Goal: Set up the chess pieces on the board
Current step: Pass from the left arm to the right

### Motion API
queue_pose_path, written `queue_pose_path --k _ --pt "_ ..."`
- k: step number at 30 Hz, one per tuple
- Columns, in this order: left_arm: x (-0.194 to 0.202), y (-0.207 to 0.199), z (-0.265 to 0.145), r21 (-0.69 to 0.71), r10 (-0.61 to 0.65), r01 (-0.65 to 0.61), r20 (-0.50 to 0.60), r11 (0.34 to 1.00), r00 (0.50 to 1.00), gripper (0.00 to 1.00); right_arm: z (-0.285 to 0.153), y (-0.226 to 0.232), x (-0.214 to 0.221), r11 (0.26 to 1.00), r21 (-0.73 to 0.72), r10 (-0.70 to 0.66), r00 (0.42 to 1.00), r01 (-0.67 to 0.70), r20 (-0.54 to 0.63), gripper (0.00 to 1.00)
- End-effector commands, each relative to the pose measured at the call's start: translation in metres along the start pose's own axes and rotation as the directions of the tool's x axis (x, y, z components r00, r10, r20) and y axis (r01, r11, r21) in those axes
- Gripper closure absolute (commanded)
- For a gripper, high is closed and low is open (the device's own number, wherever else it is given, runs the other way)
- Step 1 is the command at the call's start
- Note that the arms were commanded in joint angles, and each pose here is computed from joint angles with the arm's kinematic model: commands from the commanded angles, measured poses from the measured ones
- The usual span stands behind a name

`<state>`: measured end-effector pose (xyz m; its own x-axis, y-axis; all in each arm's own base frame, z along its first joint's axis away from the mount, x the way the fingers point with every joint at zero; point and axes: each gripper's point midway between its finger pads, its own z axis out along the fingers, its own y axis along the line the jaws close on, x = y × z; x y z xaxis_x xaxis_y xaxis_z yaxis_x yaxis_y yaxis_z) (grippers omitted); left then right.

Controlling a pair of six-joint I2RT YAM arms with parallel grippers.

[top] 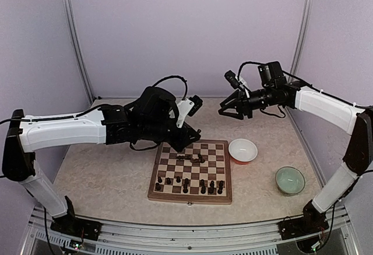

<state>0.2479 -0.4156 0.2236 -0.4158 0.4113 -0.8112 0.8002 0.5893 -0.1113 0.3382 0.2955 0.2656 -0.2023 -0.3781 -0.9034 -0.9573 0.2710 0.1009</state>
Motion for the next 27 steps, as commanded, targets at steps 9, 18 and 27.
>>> queue_pose_path --k 9,18,27 --pt "-0.020 -0.041 0.004 0.086 0.122 -0.133 0.119 0.987 0.985 0.93 0.016 0.084 -0.004 0.920 -0.367 0.134 0.991 -0.135 -0.027 0.50" --pt "-0.020 -0.040 0.004 0.063 0.127 -0.135 0.114 0.989 0.985 0.93 0.028 0.110 0.019 0.907 -0.404 0.087 0.991 -0.120 -0.098 0.54" --pt "-0.020 -0.041 0.003 0.048 0.137 -0.142 0.108 0.989 0.985 0.93 0.037 0.116 0.024 0.890 -0.433 0.096 0.988 -0.140 -0.121 0.65"
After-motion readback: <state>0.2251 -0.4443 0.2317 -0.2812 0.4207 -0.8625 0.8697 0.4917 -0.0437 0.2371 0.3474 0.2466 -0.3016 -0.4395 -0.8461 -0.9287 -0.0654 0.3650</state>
